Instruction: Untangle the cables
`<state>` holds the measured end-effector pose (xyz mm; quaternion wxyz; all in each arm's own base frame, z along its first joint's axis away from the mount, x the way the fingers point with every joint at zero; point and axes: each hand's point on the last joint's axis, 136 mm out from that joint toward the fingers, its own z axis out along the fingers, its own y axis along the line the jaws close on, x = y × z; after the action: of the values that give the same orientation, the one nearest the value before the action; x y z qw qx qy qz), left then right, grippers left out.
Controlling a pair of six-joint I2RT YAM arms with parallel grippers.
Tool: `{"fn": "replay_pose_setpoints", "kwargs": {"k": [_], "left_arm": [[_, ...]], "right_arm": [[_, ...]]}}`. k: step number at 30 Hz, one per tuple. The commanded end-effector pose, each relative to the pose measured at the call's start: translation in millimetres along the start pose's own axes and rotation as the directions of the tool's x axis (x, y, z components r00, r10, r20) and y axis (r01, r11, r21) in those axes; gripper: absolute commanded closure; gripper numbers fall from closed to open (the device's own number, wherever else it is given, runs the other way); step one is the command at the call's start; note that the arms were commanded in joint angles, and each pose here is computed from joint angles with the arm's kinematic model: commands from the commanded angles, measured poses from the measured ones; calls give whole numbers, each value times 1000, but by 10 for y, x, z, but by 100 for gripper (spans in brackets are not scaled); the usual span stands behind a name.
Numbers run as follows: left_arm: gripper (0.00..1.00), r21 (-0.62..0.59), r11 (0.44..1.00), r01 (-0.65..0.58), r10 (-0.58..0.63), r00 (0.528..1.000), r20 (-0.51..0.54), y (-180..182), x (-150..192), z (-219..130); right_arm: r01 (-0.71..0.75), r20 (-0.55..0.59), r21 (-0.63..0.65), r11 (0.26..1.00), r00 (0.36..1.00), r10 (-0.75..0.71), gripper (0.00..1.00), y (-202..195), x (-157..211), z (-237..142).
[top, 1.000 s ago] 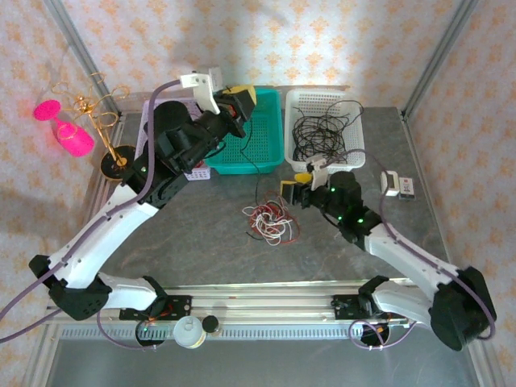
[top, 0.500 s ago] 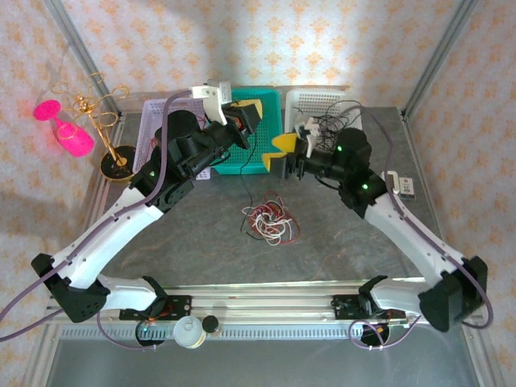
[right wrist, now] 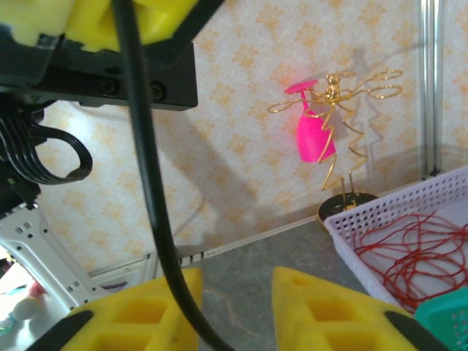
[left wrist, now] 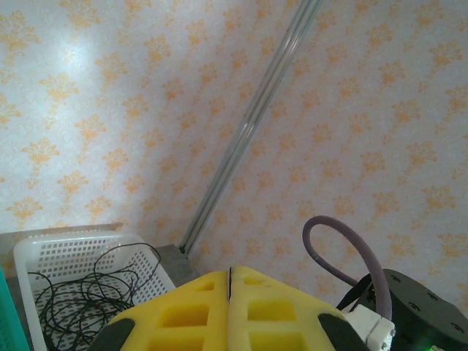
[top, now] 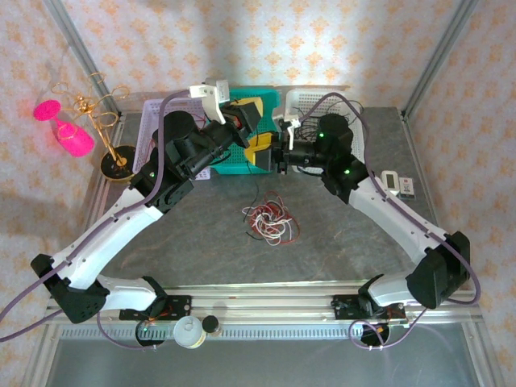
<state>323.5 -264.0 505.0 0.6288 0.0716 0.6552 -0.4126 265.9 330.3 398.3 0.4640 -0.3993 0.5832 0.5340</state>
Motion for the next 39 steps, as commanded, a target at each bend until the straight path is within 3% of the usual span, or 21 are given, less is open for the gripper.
{"fn": "replay_pose_setpoints", "kwargs": {"k": [1, 6, 7, 8, 10, 11, 14, 19, 24, 27, 33, 39], "left_arm": [[100, 51, 999, 19, -21, 999, 43, -140, -134, -90], [100, 34, 999, 28, -29, 999, 44, -103, -128, -77], [100, 18, 999, 30, -31, 998, 48, -71, -123, -80], [91, 3, 999, 35, -35, 998, 56, -38, -123, -90], [55, -13, 999, 40, -39, 997, 72, 6, -120, -120], [43, -19, 999, 45, -43, 996, 78, 26, -108, -138], [28, -33, 998, 49, -47, 996, 76, 86, -36, -177], [26, -67, 995, 69, -67, 997, 35, 227, 206, -230], [26, -81, 992, 93, -94, 996, -9, 330, 449, -312], [26, -90, 991, 99, -102, 994, -30, 374, 555, -376], [26, -106, 990, 97, -104, 993, -56, 433, 666, -469], [26, -111, 988, 111, -121, 989, -87, 461, 777, -532]], "right_arm": [[79, 60, 5, 997, 995, -79, 77, 72, -238, -43], [43, 82, 87, 995, 995, -50, 100, -85, -339, -65], [31, 86, 99, 995, 995, -39, 100, -110, -361, -83], [8, 95, 122, 993, 995, -20, 100, -159, -384, -117], [-58, 120, 180, 982, 992, 37, 100, -288, -444, -212], [-94, 133, 215, 972, 989, 66, 100, -374, -472, -275], [-193, 164, 374, 907, 977, 140, 100, -707, -568, -510], [-304, 224, 635, 710, 952, 207, 100, -1343, -776, -1134], [-371, 318, 844, 387, 928, 195, 100, -2021, -830, -1936], [-380, 338, 886, 264, 921, 191, 100, -2323, -793, -2238], [-294, 266, 948, 123, 942, 203, 100, -2873, -466, -2401], [-261, 229, 963, 70, 925, 303, 100, -3366, 106, -2348]]}}
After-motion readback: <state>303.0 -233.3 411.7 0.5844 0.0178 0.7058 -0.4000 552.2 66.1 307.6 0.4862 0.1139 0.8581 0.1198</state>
